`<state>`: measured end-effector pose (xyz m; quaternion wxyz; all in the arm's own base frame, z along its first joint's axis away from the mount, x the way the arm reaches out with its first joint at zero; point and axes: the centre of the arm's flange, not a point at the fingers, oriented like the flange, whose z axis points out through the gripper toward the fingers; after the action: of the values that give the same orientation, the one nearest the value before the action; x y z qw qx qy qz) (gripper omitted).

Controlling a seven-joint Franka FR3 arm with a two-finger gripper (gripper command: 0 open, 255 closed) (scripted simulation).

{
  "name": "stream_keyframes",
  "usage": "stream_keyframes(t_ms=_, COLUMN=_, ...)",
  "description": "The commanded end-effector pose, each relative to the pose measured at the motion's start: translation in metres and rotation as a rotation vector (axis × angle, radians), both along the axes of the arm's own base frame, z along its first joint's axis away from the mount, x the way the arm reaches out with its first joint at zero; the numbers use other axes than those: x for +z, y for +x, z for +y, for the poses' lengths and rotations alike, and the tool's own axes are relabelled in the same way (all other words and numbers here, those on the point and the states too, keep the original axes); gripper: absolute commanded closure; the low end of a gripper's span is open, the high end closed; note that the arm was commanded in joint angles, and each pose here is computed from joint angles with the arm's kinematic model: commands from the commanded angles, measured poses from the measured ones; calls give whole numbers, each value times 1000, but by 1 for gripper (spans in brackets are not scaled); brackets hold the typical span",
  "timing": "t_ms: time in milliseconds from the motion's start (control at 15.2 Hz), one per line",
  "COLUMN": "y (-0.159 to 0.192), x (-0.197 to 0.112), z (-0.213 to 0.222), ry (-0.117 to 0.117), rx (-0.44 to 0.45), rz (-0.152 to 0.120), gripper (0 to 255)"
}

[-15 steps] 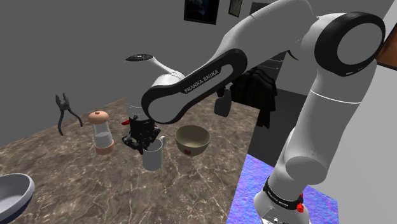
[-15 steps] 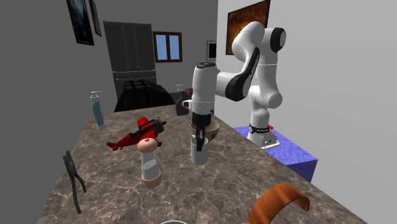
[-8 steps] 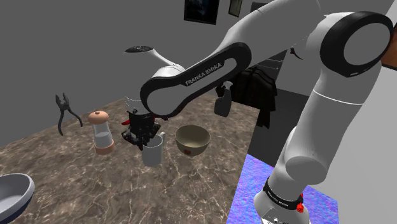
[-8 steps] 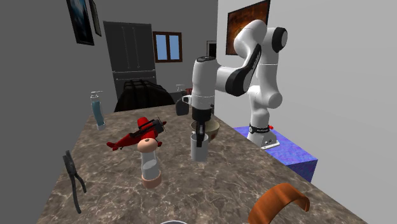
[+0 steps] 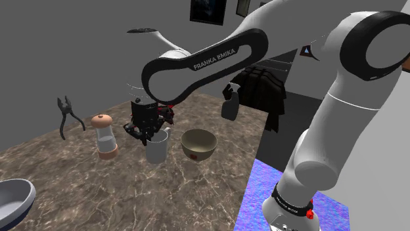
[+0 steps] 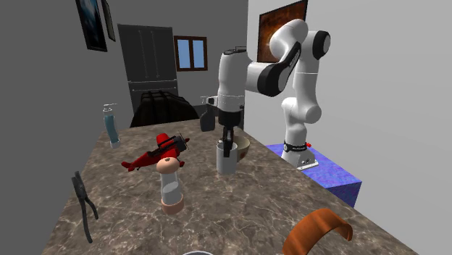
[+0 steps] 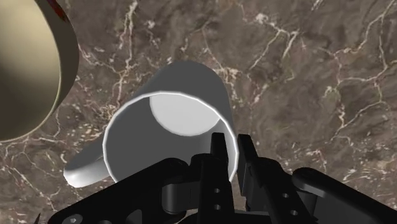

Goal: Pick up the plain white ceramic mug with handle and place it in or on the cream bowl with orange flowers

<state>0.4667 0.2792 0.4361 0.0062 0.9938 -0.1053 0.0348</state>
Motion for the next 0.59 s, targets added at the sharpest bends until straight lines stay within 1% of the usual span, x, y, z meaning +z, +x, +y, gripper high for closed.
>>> stream_keyframes(t_ms=0, y=-1, x=10, z=0, ry=0, rx=0, rz=0, gripper=255)
stream_keyframes(t_ms=528, y=-1, x=52, z=0, ry=0, rx=0, rz=0, gripper=255)
